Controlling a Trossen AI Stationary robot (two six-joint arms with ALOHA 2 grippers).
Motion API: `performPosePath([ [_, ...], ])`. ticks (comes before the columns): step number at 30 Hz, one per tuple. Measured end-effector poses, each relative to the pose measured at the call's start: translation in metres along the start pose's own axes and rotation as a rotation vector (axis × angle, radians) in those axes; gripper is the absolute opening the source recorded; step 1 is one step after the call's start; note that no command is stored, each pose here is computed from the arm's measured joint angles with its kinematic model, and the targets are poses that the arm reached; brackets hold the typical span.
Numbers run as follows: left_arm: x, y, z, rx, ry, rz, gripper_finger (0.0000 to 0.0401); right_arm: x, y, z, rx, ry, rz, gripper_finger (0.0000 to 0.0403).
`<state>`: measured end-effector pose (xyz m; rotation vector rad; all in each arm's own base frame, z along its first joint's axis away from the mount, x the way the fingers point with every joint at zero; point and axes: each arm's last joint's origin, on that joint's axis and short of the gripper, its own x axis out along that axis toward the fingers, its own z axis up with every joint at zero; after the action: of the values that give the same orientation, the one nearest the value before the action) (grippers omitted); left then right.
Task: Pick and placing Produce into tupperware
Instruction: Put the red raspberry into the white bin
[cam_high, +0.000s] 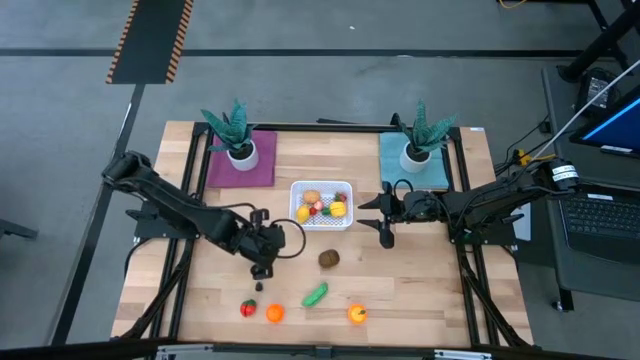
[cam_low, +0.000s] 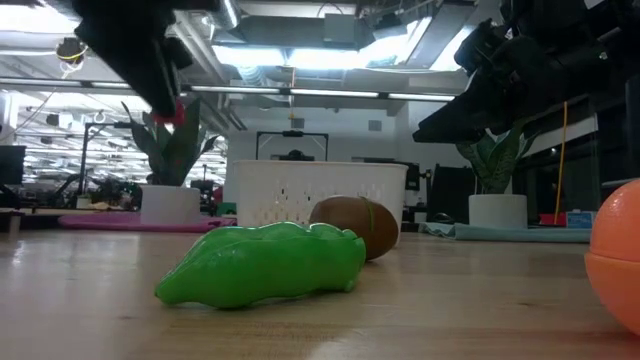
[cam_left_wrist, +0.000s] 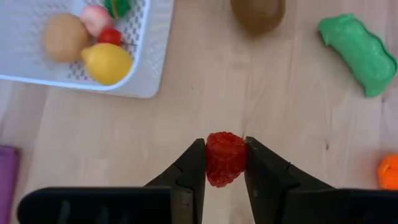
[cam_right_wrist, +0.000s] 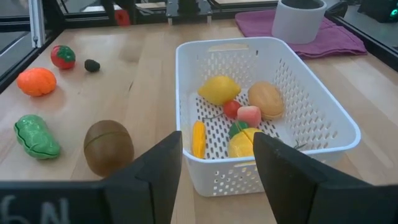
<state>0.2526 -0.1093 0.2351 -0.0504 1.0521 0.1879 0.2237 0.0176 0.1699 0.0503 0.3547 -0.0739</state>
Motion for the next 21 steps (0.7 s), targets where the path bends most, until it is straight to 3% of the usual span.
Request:
performPosePath([
  [6, -0.004, 0.016, -0.024, -0.048, -0.050, -0.018, 0.0080, 0.000, 0.000, 0.000, 0.000, 0.001, 0.000, 0.0200],
  [21, 0.007, 0.044, -0.074, -0.062, -0.470, -0.206, 0.0079, 0.000, 0.000, 0.001, 0.001, -0.008, 0.001, 0.0200],
])
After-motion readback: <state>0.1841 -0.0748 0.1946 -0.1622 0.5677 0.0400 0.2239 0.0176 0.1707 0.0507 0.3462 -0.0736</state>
